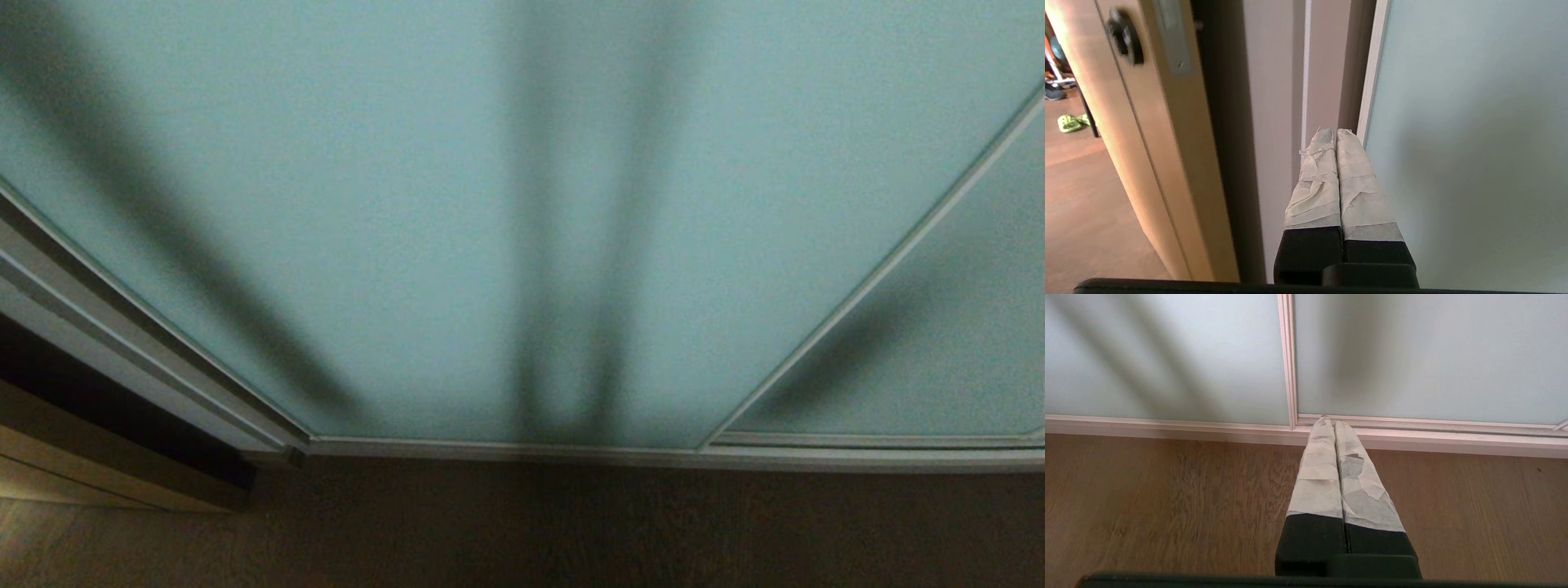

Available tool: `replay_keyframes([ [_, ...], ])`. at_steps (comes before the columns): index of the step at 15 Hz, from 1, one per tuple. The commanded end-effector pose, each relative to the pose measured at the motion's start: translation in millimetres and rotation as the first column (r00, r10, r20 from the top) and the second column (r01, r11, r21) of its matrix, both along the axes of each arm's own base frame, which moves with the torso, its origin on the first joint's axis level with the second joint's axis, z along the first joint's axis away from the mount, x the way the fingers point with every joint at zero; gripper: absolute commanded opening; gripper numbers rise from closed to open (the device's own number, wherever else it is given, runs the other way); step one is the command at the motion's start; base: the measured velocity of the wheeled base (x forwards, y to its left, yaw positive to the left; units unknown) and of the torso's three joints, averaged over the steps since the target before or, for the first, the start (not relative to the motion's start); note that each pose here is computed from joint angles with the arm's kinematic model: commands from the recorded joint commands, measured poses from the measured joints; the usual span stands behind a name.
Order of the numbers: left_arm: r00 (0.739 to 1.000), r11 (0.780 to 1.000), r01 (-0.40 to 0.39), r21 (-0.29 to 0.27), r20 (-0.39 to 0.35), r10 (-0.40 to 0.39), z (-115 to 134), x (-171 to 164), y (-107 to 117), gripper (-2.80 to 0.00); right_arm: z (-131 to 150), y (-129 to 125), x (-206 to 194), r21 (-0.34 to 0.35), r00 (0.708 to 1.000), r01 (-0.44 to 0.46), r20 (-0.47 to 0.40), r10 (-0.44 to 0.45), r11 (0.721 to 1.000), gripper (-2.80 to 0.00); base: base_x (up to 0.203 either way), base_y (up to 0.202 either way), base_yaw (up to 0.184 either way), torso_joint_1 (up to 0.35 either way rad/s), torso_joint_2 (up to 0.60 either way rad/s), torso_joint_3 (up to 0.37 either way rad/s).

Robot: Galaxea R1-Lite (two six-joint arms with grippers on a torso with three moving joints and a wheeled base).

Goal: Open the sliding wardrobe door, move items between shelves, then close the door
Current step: Open the door

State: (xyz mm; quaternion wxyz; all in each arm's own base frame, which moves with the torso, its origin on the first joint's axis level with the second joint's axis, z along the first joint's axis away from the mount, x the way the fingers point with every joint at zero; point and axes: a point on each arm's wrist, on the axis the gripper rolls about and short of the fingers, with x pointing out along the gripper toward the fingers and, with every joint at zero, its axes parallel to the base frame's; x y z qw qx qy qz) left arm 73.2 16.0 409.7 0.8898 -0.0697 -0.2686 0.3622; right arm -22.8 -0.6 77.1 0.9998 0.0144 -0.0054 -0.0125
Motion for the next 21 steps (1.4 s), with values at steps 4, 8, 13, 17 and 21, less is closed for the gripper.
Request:
replay_keyframes([
  [4, 0.988, 0.986, -0.15, 0.073, -0.028, 0.153, 14, 27, 29, -2.8, 0, 0, 0, 0.0, 1.0, -0.001, 0.0, 0.001, 1.0, -2.8, 0.0, 0.0, 0.0, 0.0, 0.0, 0.0],
  [8, 0.987, 0.991, 0.018, 0.136, -0.161, 0.004, 7, 31, 48, -2.8, 0, 0, 0, 0.0, 1.0, -0.001, -0.001, 0.001, 1.0, -2.8, 0.0, 0.0, 0.0, 0.0, 0.0, 0.0],
  [13, 0.966, 0.975, 0.187, 0.119, -0.205, -0.16, 3, 35, 60, -2.8, 0, 0, 0, 0.0, 1.0, 0.0, 0.0, 0.0, 1.0, -2.8, 0.0, 0.0, 0.0, 0.0, 0.0, 0.0],
  [17, 0.979, 0.986, 0.114, 0.126, -0.185, -0.089, 7, 48, 82, -2.8, 0, 0, 0, 0.0, 1.0, -0.001, 0.0, 0.001, 1.0, -2.8, 0.0, 0.0, 0.0, 0.0, 0.0, 0.0],
  [21, 0.989, 0.985, 0.085, 0.148, -0.13, -0.066, 14, 58, 98, -2.8, 0, 0, 0, 0.0, 1.0, 0.001, -0.001, -0.001, 1.0, -2.8, 0.0, 0.0, 0.0, 0.0, 0.0, 0.0],
])
